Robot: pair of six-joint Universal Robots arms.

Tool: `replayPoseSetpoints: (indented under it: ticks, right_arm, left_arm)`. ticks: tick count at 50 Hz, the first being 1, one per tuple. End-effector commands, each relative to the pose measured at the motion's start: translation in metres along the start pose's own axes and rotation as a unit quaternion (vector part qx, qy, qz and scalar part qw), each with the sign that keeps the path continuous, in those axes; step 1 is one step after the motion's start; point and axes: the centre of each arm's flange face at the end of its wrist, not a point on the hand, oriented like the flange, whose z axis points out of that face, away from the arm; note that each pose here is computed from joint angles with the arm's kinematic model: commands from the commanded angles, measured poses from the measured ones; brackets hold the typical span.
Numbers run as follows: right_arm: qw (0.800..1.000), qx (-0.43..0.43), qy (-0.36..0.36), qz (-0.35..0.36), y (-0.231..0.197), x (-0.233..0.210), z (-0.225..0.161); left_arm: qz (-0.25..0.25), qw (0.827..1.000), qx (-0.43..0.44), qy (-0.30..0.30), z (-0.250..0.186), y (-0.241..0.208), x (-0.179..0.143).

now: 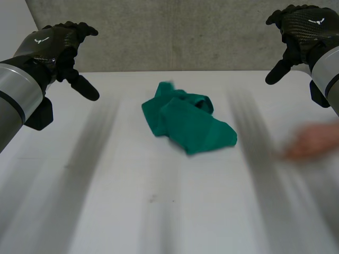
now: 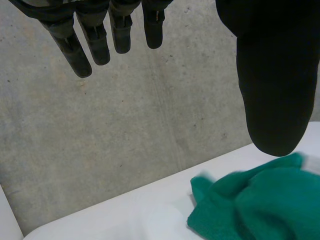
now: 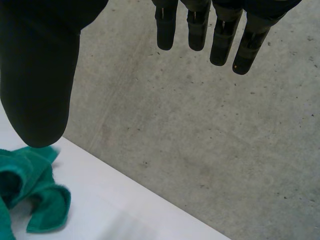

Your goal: Fold the towel.

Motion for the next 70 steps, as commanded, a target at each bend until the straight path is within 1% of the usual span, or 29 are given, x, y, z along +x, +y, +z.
replayPoseSetpoints:
  ticks: [1, 8, 13, 16, 18, 20, 22, 24, 26, 27, 28, 29, 30, 31, 32, 33, 38, 40, 43, 50, 52, 58, 61, 62, 63, 66, 67, 69, 70]
  right_arm:
    - [1.000, 0.000, -0.019, 0.000, 0.001, -0.004, 0.000]
    - [0.999, 0.000, -0.040, -0.005, 0.002, -0.009, -0.001]
    - [0.994, -0.029, -0.078, -0.063, 0.016, -0.016, -0.004]
    - [0.981, -0.076, -0.111, -0.138, 0.037, -0.029, -0.007]
    - [0.974, -0.089, -0.129, -0.161, 0.046, -0.038, -0.007]
    - [0.973, -0.092, -0.131, -0.165, 0.048, -0.040, -0.007]
    - [0.972, -0.101, -0.140, -0.160, 0.057, -0.045, -0.004]
    - [0.973, -0.111, -0.143, -0.146, 0.065, -0.048, 0.000]
    - [0.974, -0.140, -0.146, -0.100, 0.086, -0.052, 0.010]
    - [0.975, -0.147, -0.146, -0.081, 0.091, -0.054, 0.014]
    - [0.975, -0.147, -0.146, -0.081, 0.091, -0.054, 0.014]
    - [0.975, -0.160, -0.146, -0.045, 0.101, -0.056, 0.020]
    - [0.975, -0.170, -0.142, -0.013, 0.109, -0.058, 0.026]
    - [0.975, -0.171, -0.142, -0.013, 0.109, -0.058, 0.026]
    - [0.971, -0.183, -0.141, 0.055, 0.130, -0.065, 0.040]
    - [0.969, -0.186, -0.143, 0.072, 0.137, -0.067, 0.043]
    - [0.956, -0.200, -0.155, 0.145, 0.170, -0.081, 0.064]
    - [0.955, -0.202, -0.156, 0.152, 0.174, -0.084, 0.067]
    - [0.953, -0.199, -0.161, 0.162, 0.189, -0.103, 0.079]
    - [0.957, -0.185, -0.153, 0.161, 0.192, -0.107, 0.089]
    - [0.955, -0.186, -0.165, 0.161, 0.190, -0.114, 0.086]
    - [0.949, -0.205, -0.186, 0.149, 0.175, -0.122, 0.073]
    - [0.956, -0.174, -0.203, 0.118, 0.123, -0.119, 0.058]
    - [0.956, -0.174, -0.203, 0.118, 0.123, -0.119, 0.058]
    - [0.964, -0.129, -0.218, 0.081, 0.079, -0.117, 0.042]
    - [0.969, -0.088, -0.230, 0.037, 0.044, -0.112, 0.024]
    - [0.970, -0.064, -0.236, 0.005, 0.027, -0.108, 0.013]
    - [0.970, -0.039, -0.240, -0.025, 0.008, -0.104, 0.000]
    - [0.967, -0.013, -0.248, -0.051, -0.010, -0.102, -0.015]
  left_arm:
    - [0.000, 1.000, -0.004, 0.001, 0.000, 0.002, 0.000]
    - [0.000, 1.000, -0.008, 0.001, 0.000, 0.005, 0.000]
    - [0.002, 1.000, -0.014, 0.003, 0.001, 0.009, 0.001]
    - [0.003, 1.000, -0.017, 0.007, 0.001, 0.012, 0.004]
    - [0.005, 1.000, -0.011, 0.016, 0.007, 0.017, 0.009]
    - [0.007, 1.000, -0.009, 0.021, 0.014, 0.024, 0.012]
    - [0.027, 0.999, -0.005, 0.040, 0.030, 0.041, 0.024]
    - [0.056, 0.997, -0.007, 0.062, 0.041, 0.054, 0.035]
    - [0.068, 0.995, -0.009, 0.069, 0.045, 0.060, 0.039]
    - [0.111, 0.989, -0.017, 0.091, 0.057, 0.078, 0.048]
    - [0.125, 0.987, -0.020, 0.095, 0.061, 0.082, 0.050]
    - [0.125, 0.987, -0.020, 0.095, 0.061, 0.082, 0.050]
    - [0.156, 0.982, -0.027, 0.102, 0.069, 0.094, 0.054]
    - [0.157, 0.982, -0.027, 0.102, 0.069, 0.094, 0.054]
    - [0.164, 0.980, -0.030, 0.104, 0.070, 0.099, 0.055]
    - [0.170, 0.979, -0.036, 0.105, 0.071, 0.104, 0.055]
    - [0.165, 0.979, -0.053, 0.103, 0.068, 0.113, 0.052]
    - [0.163, 0.980, -0.058, 0.097, 0.061, 0.111, 0.046]
    - [0.162, 0.981, -0.056, 0.095, 0.056, 0.107, 0.045]
    - [0.137, 0.986, -0.070, 0.068, 0.044, 0.104, 0.023]
    - [0.124, 0.988, -0.071, 0.063, 0.040, 0.102, 0.020]
    - [0.117, 0.990, -0.074, 0.041, 0.046, 0.102, 0.002]
    - [0.118, 0.990, -0.069, 0.032, 0.052, 0.103, -0.003]
    - [0.118, 0.990, -0.069, 0.032, 0.052, 0.103, -0.003]
    - [0.118, 0.990, -0.066, 0.033, 0.054, 0.104, -0.003]
    - [0.119, 0.990, -0.062, 0.033, 0.066, 0.114, -0.004]
    - [0.120, 0.990, -0.062, 0.033, 0.068, 0.117, -0.004]
    - [0.120, 0.990, -0.060, 0.033, 0.079, 0.127, -0.005]
    - [0.121, 0.990, -0.062, 0.034, 0.082, 0.130, -0.005]
